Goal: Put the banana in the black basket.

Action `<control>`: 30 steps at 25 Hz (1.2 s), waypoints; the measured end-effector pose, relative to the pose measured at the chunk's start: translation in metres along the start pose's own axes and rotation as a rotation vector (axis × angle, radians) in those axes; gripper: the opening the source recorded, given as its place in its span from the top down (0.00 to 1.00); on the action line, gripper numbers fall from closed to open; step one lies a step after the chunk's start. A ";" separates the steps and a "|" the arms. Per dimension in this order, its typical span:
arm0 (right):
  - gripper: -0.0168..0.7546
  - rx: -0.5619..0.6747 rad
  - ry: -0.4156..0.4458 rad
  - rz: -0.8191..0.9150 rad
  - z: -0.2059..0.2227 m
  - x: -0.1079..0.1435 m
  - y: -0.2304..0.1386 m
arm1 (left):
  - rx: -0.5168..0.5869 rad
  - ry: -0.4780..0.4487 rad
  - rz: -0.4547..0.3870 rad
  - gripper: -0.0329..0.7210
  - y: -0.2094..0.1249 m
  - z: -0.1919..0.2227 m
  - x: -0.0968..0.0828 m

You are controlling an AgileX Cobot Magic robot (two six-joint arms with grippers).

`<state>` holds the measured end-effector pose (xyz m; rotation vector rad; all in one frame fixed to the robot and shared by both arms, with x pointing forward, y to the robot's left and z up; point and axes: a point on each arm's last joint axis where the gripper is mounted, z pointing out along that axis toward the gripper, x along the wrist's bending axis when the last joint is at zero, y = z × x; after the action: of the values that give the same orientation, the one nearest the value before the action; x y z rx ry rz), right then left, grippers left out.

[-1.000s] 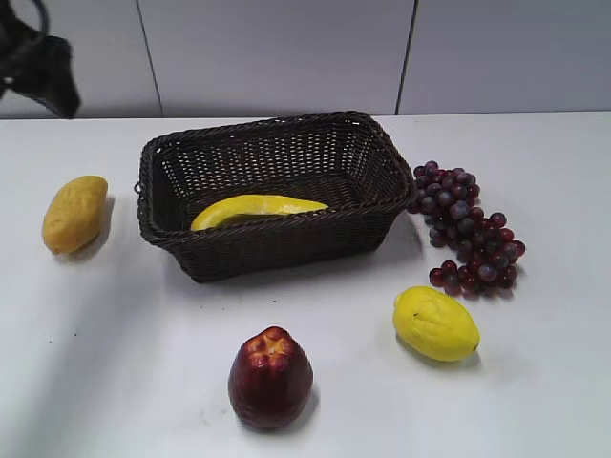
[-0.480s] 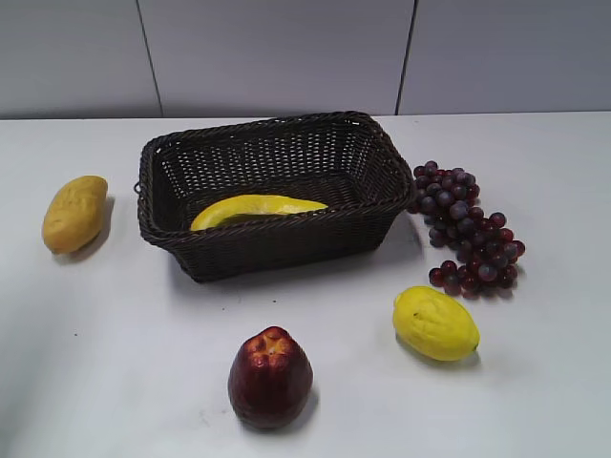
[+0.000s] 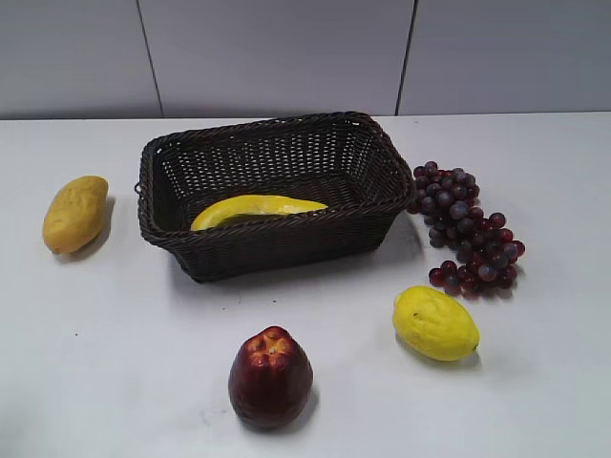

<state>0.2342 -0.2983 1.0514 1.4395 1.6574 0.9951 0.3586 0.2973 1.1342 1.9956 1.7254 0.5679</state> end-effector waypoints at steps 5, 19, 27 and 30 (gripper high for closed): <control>0.21 0.000 0.000 0.000 0.000 0.000 0.000 | -0.105 0.017 0.005 0.18 -0.064 -0.003 -0.009; 0.21 0.000 0.000 0.000 0.000 0.000 0.000 | -0.292 0.045 0.010 0.20 -0.121 0.013 -0.016; 0.21 0.000 0.000 0.000 0.000 0.000 0.000 | -0.295 0.046 0.010 0.21 -0.122 0.013 -0.016; 0.21 0.000 0.000 0.000 0.000 0.000 0.000 | -0.333 0.051 0.013 0.21 -0.126 0.009 -0.017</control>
<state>0.2342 -0.2983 1.0514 1.4395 1.6574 0.9951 0.2594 0.2957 1.0538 1.7716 1.5302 0.8560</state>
